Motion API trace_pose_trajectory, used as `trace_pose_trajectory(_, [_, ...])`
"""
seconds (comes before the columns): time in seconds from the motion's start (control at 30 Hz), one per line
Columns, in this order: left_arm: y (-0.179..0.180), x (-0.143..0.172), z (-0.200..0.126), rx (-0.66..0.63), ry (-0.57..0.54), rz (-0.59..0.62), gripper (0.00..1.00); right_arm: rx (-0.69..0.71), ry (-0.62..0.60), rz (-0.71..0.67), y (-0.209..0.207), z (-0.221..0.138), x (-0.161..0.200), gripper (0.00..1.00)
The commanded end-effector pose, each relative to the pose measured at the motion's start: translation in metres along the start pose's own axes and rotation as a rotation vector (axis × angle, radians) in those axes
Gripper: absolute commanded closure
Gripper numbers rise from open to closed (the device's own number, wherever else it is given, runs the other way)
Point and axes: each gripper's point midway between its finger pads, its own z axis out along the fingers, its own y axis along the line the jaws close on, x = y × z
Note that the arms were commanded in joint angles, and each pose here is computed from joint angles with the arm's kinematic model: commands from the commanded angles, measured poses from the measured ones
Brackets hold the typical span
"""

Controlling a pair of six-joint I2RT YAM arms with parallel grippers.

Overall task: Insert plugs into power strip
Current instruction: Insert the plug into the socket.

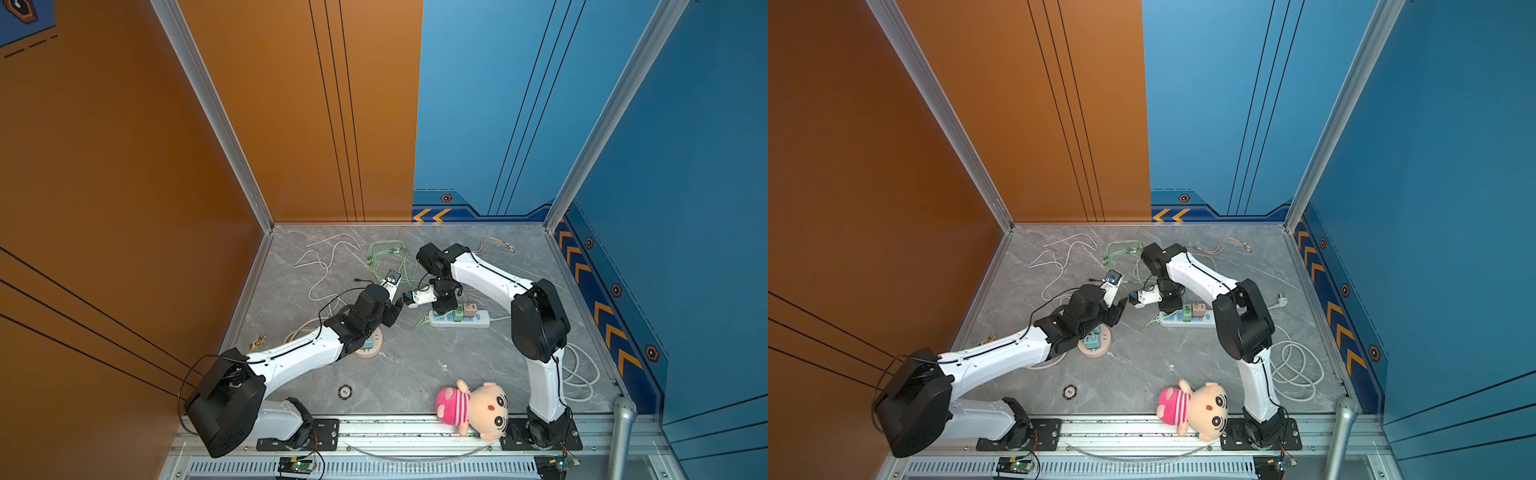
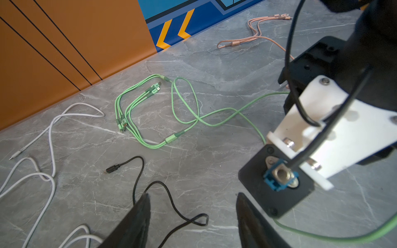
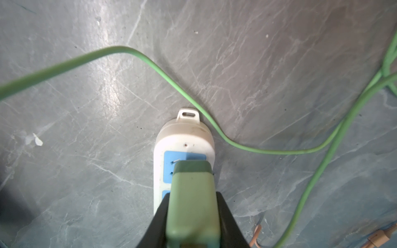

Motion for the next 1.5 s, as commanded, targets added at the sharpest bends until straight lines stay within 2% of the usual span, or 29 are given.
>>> trace_pose_trajectory(0.0, [0.002, -0.005, -0.004, -0.013, -0.008, 0.017, 0.36, -0.084, 0.070, 0.022, 0.009, 0.034, 0.011, 1.00])
trace_pose_trajectory(0.4, [0.005, -0.006, -0.006, -0.019, -0.012, 0.010, 0.36, -0.112, 0.063, 0.037, 0.011, 0.044, 0.012, 1.00])
trace_pose_trajectory(0.5, [0.005, -0.006, -0.005, -0.019, -0.010, 0.011, 0.36, -0.107, 0.026, 0.048, 0.010, 0.040, 0.007, 0.89])
trace_pose_trajectory(0.7, [0.003, -0.008, -0.004, -0.014, -0.011, 0.011, 0.36, -0.083, 0.024, 0.062, 0.006, 0.037, 0.008, 0.75])
trace_pose_trajectory(0.93, [0.003, -0.009, -0.005, -0.013, -0.014, 0.013, 0.36, -0.061, -0.050, 0.071, 0.004, 0.023, 0.000, 0.71])
trace_pose_trajectory(1.0, [0.004, -0.009, -0.007, -0.015, -0.016, 0.012, 0.36, -0.046, -0.040, 0.068, 0.003, 0.021, 0.000, 0.66])
trace_pose_trajectory(1.2, [0.005, -0.008, -0.010, -0.017, -0.022, 0.012, 0.36, -0.030, 0.012, 0.049, 0.005, 0.024, 0.006, 0.60])
trace_pose_trajectory(1.4, [0.007, -0.010, -0.013, -0.023, -0.028, 0.011, 0.36, -0.021, -0.003, 0.058, 0.004, 0.023, 0.003, 0.58])
trace_pose_trajectory(1.47, [0.007, -0.011, -0.013, -0.022, -0.030, 0.011, 0.36, 0.003, -0.015, 0.057, 0.003, 0.012, 0.002, 0.57])
